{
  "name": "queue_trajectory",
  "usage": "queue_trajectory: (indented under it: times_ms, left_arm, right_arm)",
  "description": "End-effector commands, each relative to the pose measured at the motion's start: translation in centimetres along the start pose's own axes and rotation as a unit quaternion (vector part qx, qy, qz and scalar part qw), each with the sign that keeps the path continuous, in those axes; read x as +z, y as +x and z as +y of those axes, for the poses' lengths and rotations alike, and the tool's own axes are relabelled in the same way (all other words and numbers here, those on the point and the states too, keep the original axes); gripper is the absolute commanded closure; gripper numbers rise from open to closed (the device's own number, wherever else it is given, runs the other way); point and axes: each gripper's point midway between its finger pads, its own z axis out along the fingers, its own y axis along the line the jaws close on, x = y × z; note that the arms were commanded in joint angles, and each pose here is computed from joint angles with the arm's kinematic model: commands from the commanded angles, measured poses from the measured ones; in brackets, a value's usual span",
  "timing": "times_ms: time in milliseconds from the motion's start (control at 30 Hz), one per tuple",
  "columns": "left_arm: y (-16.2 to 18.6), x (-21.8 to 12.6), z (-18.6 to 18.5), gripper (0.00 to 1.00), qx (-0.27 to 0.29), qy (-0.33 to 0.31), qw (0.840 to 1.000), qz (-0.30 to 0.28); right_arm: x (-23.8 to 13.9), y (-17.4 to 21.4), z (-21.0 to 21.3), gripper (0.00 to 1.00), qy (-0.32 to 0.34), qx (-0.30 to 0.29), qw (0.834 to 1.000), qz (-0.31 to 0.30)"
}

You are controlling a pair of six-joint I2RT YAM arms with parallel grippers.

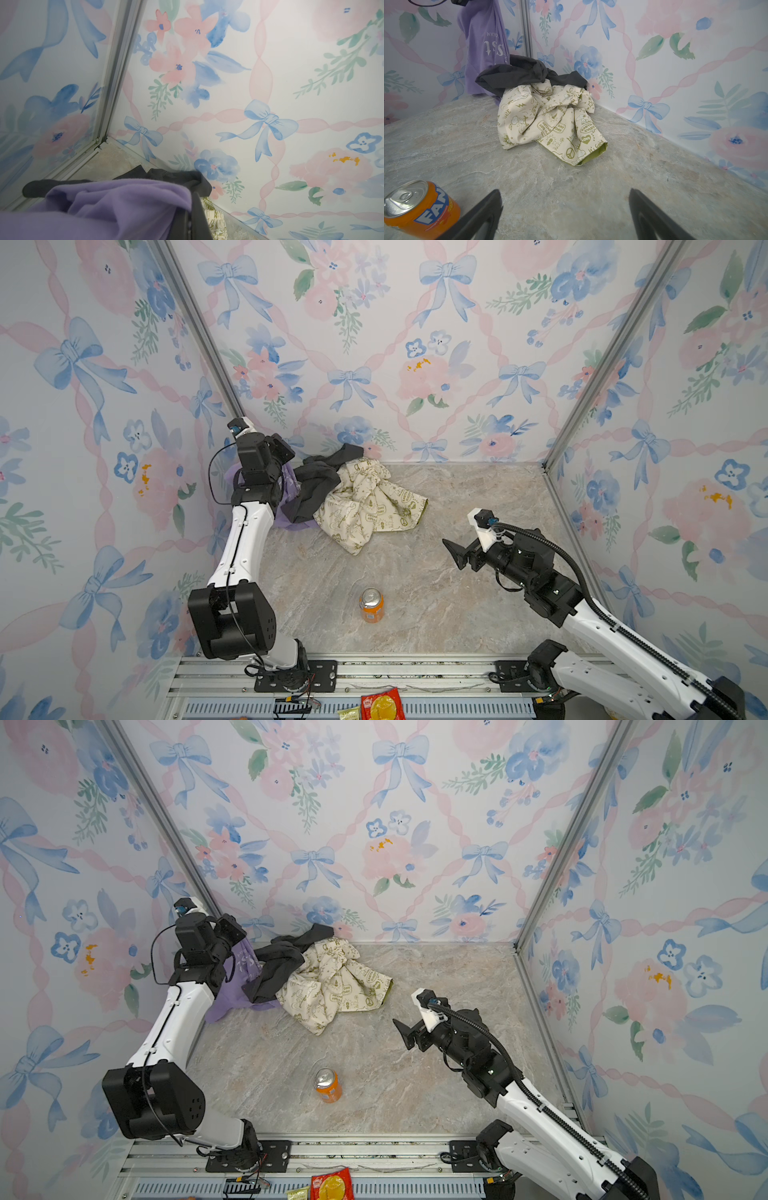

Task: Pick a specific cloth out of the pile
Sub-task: 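Pull the lavender shirt over the pile with left gripper while right gripper approaches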

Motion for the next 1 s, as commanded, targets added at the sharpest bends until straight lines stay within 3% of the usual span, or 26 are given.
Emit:
queue_trajectory:
  times_ms: [0, 133, 333, 567, 667, 767, 900, 967]
  left_arm:
    - [-6.1, -3.5, -5.8, 1.00, 0.052, 0.048, 0.993, -0.090]
    - [-5.6, -4.3, -9.8, 1.00, 0.094, 0.073, 0.989, -0.092]
    - [0.0, -3.7, -14.5, 1.00, 0.132, 0.122, 0.983, -0.042]
    - [12.2, -3.1, -19.2, 1.00, 0.169, 0.189, 0.965, 0.071]
    - [18.5, -3.7, -21.1, 1.00, 0.194, 0.223, 0.947, 0.128]
    - [24.3, -4.9, -22.4, 0.87, 0.233, 0.256, 0.922, 0.174]
    - [27.5, -7.7, -23.9, 0.34, 0.288, 0.290, 0.894, 0.185]
    - [27.5, -8.7, -23.9, 0.16, 0.300, 0.294, 0.889, 0.181]
  right_arm:
    - [-0.3, -0.1, 0.1, 0.03, 0.002, 0.003, 1.000, -0.001]
    - [-0.3, 0.1, -0.1, 0.03, 0.008, 0.003, 1.000, 0.002]
    - [-0.2, 0.4, -0.5, 0.03, 0.020, 0.003, 1.000, 0.010]
    - [-0.2, 0.8, -1.4, 0.03, 0.046, 0.002, 0.999, 0.018]
    - [-0.3, 1.0, -2.0, 0.03, 0.060, 0.004, 0.998, 0.022]
    - [-0.4, 1.2, -2.7, 0.03, 0.078, 0.007, 0.997, 0.026]
    - [-0.6, 1.7, -4.1, 0.03, 0.111, 0.019, 0.993, 0.031]
    - [-0.7, 1.9, -4.8, 0.03, 0.125, 0.029, 0.991, 0.030]
